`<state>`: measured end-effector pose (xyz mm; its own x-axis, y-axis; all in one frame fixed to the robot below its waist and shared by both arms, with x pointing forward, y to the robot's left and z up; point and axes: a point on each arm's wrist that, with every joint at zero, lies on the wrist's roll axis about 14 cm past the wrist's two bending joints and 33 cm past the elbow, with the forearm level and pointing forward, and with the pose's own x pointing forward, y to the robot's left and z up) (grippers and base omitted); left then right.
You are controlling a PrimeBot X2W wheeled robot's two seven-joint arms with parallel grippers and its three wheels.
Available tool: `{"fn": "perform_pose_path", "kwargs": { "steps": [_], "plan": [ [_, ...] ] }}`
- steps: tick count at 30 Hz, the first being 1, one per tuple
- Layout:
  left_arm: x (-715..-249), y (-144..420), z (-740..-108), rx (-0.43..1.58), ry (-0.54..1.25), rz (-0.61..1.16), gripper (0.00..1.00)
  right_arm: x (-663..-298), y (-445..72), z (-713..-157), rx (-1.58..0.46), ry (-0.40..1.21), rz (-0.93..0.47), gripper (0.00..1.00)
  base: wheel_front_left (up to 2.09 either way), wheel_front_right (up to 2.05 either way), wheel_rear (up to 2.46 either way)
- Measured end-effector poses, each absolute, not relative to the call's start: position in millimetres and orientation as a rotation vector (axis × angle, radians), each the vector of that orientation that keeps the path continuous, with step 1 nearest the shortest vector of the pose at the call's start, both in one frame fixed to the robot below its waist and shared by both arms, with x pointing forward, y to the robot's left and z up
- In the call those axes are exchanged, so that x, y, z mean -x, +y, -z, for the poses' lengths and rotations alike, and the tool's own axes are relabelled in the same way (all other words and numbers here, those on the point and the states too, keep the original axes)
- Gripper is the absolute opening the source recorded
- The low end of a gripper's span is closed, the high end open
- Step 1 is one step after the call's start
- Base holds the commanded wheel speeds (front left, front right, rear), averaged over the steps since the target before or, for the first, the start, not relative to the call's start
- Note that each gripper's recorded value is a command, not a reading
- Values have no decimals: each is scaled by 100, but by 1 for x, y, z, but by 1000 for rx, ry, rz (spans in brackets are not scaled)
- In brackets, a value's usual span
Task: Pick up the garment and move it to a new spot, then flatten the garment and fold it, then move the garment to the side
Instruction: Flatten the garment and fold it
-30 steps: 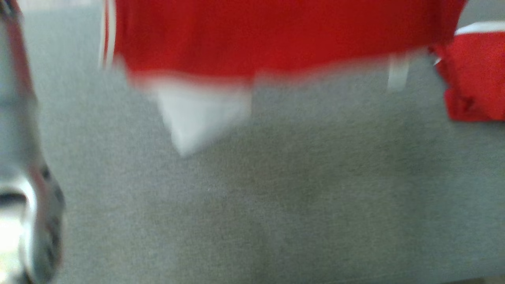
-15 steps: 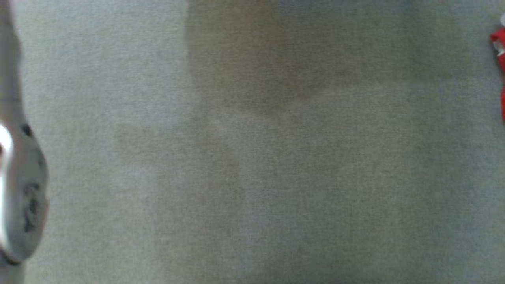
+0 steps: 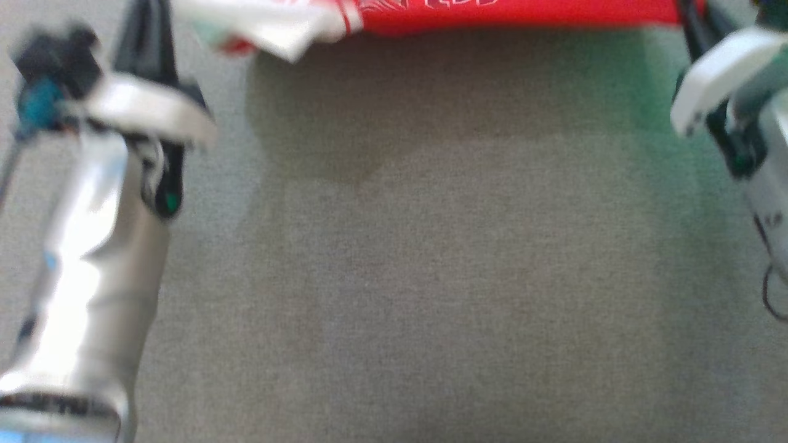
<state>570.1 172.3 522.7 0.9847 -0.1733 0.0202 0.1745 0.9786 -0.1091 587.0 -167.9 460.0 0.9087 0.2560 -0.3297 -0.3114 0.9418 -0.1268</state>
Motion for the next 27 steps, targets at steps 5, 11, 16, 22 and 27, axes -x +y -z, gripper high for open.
{"fn": "perform_pose_path", "kwargs": {
  "steps": [5,11,16,22,27],
  "plan": [
    [-532,170,-493,72,79,224,0,-557,-175,-447,204,400,-321,0,0,0,0],
    [-474,161,-464,52,227,317,0,-514,-178,-446,251,485,-382,0,0,0,0],
    [-433,156,-466,35,297,392,0,-483,-183,-453,265,523,-411,0,0,0,0],
    [-397,158,-469,40,343,430,0,-450,-181,-448,266,566,-447,0,0,0,0],
    [-366,154,-471,52,382,462,0,-421,-179,-441,252,613,-471,0,0,0,0]
  ]
}}
